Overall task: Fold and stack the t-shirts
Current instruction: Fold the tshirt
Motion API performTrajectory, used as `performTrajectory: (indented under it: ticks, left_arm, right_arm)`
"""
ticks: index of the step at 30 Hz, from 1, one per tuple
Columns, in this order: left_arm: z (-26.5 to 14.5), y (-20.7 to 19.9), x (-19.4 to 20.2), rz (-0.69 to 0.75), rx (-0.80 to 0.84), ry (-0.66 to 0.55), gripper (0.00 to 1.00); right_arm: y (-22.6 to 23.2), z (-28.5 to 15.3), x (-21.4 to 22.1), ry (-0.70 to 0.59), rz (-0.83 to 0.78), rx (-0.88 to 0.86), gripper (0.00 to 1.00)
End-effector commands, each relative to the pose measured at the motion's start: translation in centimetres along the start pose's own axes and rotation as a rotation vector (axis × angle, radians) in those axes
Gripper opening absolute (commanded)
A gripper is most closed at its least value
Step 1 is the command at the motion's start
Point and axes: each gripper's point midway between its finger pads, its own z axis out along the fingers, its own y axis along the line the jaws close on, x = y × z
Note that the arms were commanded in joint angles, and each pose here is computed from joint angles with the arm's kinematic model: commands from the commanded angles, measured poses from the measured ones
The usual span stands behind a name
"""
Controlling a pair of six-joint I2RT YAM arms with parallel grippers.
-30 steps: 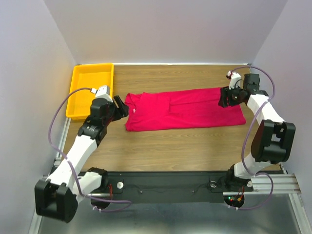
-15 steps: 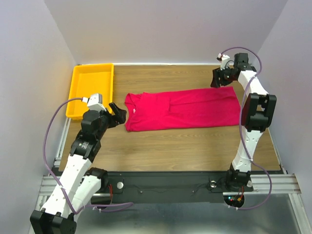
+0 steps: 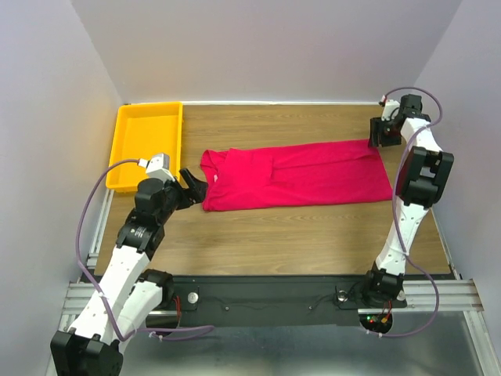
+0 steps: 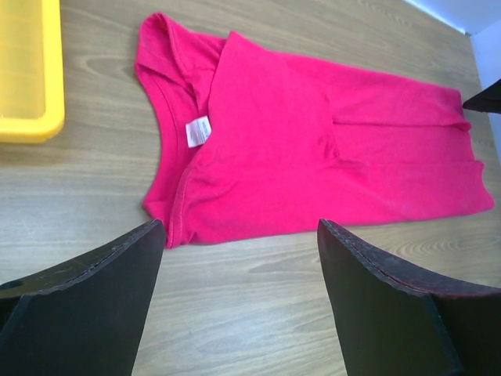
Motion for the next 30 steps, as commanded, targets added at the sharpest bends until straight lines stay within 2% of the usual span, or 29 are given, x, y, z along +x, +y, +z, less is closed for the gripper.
performTrajectory:
  ticks: [1, 11, 14, 15, 17, 18, 20, 22, 23, 28, 29, 30]
  left_arm:
    - [0.1, -0.8, -0.7, -0.016, 0.044, -0.036, 0.90]
    - [0.2, -0.8, -0.5, -0.021, 0.049, -0.028, 0.89]
    - [0.1, -0.9, -0.6, -0.020, 0.050, -0.030, 0.89]
    - [0.0, -0.9, -0.6, -0.019, 0.050, -0.030, 0.89]
    - [0.0, -0.9, -0.7, -0.022, 0.051, -0.034, 0.89]
    - [0.0, -1.0, -0.7, -0.022, 0.051, -0.035, 0.89]
    - [0.0, -1.0, -0.8, -0.022, 0.052, -0.036, 0.89]
    - [0.0, -1.0, -0.7, -0.026, 0.055, -0.031, 0.89]
    - [-0.1, -1.1, -0.8, -0.027, 0.057, -0.035, 0.89]
    - [-0.1, -1.6, -0.6, -0.043, 0.083, -0.029, 0.89]
    - [-0.1, -1.8, -0.4, -0.045, 0.097, -0.026, 0.89]
    - [0.0, -1.8, -0.2, -0.050, 0.101, -0.018, 0.89]
  right_arm:
    - [-1.3, 0.2, -1.6, -0.037, 0.035, 0.037, 0.63]
    - [-0.2, 2.2, 0.1, -0.011, 0.109, -0.059, 0.60]
    - [-0.2, 2.6, 0.9, 0.008, 0.124, -0.061, 0.47]
    - [-0.5, 2.7, 1.3, 0.014, 0.135, -0.058, 0.39]
    - [-0.7, 2.7, 1.8, 0.025, 0.141, -0.048, 0.33]
    - [-1.1, 2.7, 2.0, 0.030, 0.148, -0.038, 0.24]
    - [-1.3, 2.6, 2.6, 0.041, 0.152, -0.035, 0.19]
    - [-1.9, 2.0, 2.9, 0.041, 0.153, -0.024, 0.03]
    - [-2.1, 1.9, 3.2, 0.046, 0.157, -0.018, 0.01]
    - [-3.6, 0.2, 6.9, 0.097, 0.177, 0.038, 0.01]
    - [-4.0, -1.2, 6.5, 0.079, 0.161, 0.063, 0.00]
    - [-4.0, -1.3, 8.9, 0.112, 0.174, 0.071, 0.00]
